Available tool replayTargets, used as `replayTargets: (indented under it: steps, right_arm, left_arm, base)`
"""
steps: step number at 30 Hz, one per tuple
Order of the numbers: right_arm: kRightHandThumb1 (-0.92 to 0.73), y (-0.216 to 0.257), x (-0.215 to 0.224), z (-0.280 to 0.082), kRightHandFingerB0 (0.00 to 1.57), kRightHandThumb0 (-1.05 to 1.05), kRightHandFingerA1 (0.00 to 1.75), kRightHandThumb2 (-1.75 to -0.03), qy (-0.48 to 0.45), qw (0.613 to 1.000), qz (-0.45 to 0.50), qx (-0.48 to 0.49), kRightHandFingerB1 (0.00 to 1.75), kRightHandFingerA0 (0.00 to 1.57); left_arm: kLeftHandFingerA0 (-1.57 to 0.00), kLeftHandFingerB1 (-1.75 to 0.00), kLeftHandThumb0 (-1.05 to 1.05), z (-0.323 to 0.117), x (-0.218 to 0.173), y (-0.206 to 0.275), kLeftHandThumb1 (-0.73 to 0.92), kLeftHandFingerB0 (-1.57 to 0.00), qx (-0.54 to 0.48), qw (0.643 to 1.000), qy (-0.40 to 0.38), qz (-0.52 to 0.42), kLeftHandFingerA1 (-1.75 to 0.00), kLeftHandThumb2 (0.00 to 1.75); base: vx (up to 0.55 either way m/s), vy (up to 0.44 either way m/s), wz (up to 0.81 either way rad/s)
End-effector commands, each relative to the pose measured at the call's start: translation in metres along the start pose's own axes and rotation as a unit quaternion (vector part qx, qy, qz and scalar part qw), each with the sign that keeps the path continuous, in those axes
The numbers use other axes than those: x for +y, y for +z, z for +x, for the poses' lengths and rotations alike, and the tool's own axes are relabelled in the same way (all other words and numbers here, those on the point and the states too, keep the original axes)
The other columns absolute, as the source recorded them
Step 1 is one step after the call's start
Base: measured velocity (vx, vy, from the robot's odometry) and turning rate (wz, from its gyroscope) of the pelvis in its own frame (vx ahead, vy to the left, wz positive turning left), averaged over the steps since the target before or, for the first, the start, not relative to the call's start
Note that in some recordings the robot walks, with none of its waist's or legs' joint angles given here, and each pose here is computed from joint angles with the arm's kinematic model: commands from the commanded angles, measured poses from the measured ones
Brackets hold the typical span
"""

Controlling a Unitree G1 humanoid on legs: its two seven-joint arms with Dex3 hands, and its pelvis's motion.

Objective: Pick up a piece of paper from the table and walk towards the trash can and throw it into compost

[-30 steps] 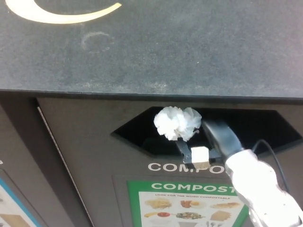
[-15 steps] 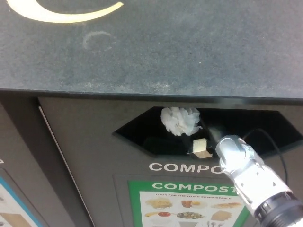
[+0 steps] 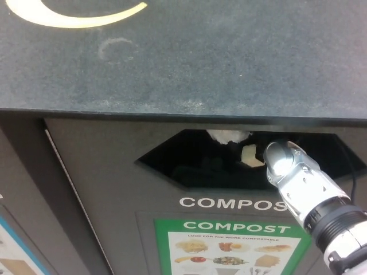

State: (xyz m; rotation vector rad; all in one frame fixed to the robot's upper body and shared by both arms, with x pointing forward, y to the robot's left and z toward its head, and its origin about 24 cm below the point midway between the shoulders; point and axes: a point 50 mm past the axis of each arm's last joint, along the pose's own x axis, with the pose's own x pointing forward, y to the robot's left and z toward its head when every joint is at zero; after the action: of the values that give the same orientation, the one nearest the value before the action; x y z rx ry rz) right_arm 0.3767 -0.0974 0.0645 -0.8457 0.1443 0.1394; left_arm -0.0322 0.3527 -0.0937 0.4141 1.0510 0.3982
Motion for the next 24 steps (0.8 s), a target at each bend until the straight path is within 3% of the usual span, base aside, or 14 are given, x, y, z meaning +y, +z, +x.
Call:
replayTargets:
  steps: [1, 2, 3, 4, 5, 6, 7, 8, 11, 12, 17, 18, 24]
  right_arm:
    - [-0.73, 0.007, -0.011, 0.005, 0.64, -0.27, 1.75, -0.81, -0.037, 0.999, -0.006, -0.005, 1.54, 0.81]
    - [-0.74, 0.008, -0.013, 0.006, 0.70, -0.26, 1.46, -0.74, -0.052, 0.998, -0.019, 0.003, 0.74, 0.79]
    - [-0.74, 0.008, -0.014, 0.007, 0.70, -0.26, 1.46, -0.74, -0.057, 0.998, -0.023, 0.005, 0.74, 0.79]
    - [-0.69, 0.008, -0.014, 0.008, 0.20, -0.34, 0.86, -0.60, -0.046, 0.998, -0.032, 0.012, 0.31, 0.37]
    - [-0.69, 0.007, -0.013, 0.008, 0.20, -0.34, 0.86, -0.60, -0.030, 0.999, -0.040, 0.020, 0.31, 0.37]
    - [-0.51, 0.006, -0.011, 0.008, 0.03, -0.48, 0.25, -0.79, -0.013, 0.998, -0.059, 0.029, 0.19, 0.00]
    - [-0.51, 0.004, -0.009, 0.008, 0.03, -0.48, 0.25, -0.79, 0.003, 0.996, -0.079, 0.039, 0.19, 0.00]
    - [-0.52, 0.003, -0.007, 0.008, 0.01, -0.57, 0.00, -0.70, 0.016, 0.994, -0.097, 0.047, 0.11, 0.00]
    - [-0.51, -0.003, -0.002, 0.007, 0.00, -0.63, 0.00, -0.67, 0.049, 0.987, -0.132, 0.075, 0.11, 0.00]
    - [-0.49, -0.005, -0.001, 0.006, 0.01, -0.88, 0.29, -0.85, 0.062, 0.984, -0.143, 0.083, 0.00, 0.00]
    - [-0.49, -0.014, -0.001, 0.004, 0.01, -0.93, 0.30, -0.93, 0.101, 0.974, -0.165, 0.115, 0.00, 0.00]
    - [-0.50, -0.015, -0.001, 0.004, 0.02, -0.94, 0.30, -0.93, 0.104, 0.974, -0.164, 0.118, 0.00, 0.00]
    - [-0.55, -0.018, 0.002, 0.001, 0.00, -1.04, 0.28, -1.01, 0.125, 0.972, -0.154, 0.123, 0.00, 0.00]
  left_arm:
    - [-0.89, -0.85, -0.07, -0.003, 0.000, -0.002, 0.70, -0.82, -0.007, 1.000, -0.001, -0.004, -0.96, 0.78]
    - [-0.89, -0.83, -0.08, -0.001, 0.000, -0.002, 0.69, -0.82, -0.004, 1.000, -0.001, -0.005, -0.94, 0.76]
    - [-0.89, -0.83, -0.08, -0.001, 0.000, -0.002, 0.69, -0.82, -0.003, 1.000, -0.001, -0.005, -0.94, 0.76]
    - [-0.89, -0.83, -0.08, -0.001, 0.001, -0.001, 0.69, -0.82, -0.005, 1.000, -0.002, -0.003, -0.97, 0.77]
    - [-0.89, -0.83, -0.08, -0.001, 0.001, 0.000, 0.69, -0.82, -0.009, 1.000, -0.002, 0.000, -0.97, 0.77]
    - [-0.86, -0.82, -0.08, 0.000, 0.001, 0.000, 0.69, -0.82, -0.008, 1.000, -0.002, -0.002, -0.97, 0.76]
    - [-0.86, -0.82, -0.08, 0.000, 0.001, 0.000, 0.69, -0.82, -0.007, 1.000, -0.003, -0.005, -0.97, 0.76]
    - [-0.86, -0.82, -0.08, -0.001, 0.001, 0.001, 0.70, -0.80, -0.007, 1.000, -0.003, -0.005, -0.95, 0.76]
    - [-0.86, -0.81, -0.09, -0.001, 0.001, 0.002, 0.71, -0.79, -0.006, 1.000, -0.003, 0.000, -0.92, 0.75]
    - [-0.85, -0.78, -0.09, 0.000, 0.000, 0.002, 0.71, -0.78, -0.006, 1.000, -0.003, 0.002, -0.90, 0.73]
    - [-0.90, -0.81, -0.09, 0.000, 0.001, 0.002, 0.69, -0.82, -0.010, 1.000, -0.001, 0.006, -0.92, 0.76]
    - [-0.94, -0.85, -0.07, 0.000, 0.001, 0.003, 0.66, -0.83, -0.013, 1.000, -0.001, 0.006, -0.99, 0.79]
    - [-0.92, -0.84, -0.08, 0.000, 0.001, 0.003, 0.68, -0.84, -0.012, 1.000, 0.000, 0.012, -0.96, 0.77]
  base:
    - [0.00, 0.000, 0.00]
    - [0.00, 0.000, 0.00]
    - [0.00, 0.000, 0.00]
    - [0.00, 0.000, 0.00]
    - [0.00, 0.000, 0.00]
    - [0.00, 0.000, 0.00]
    - [0.00, 0.000, 0.00]
    - [0.00, 0.000, 0.00]
    - [0.00, 0.000, 0.00]
    - [0.00, 0.000, 0.00]
    - [0.00, 0.000, 0.00]
    - [0.00, 0.000, 0.00]
    - [0.00, 0.000, 0.00]
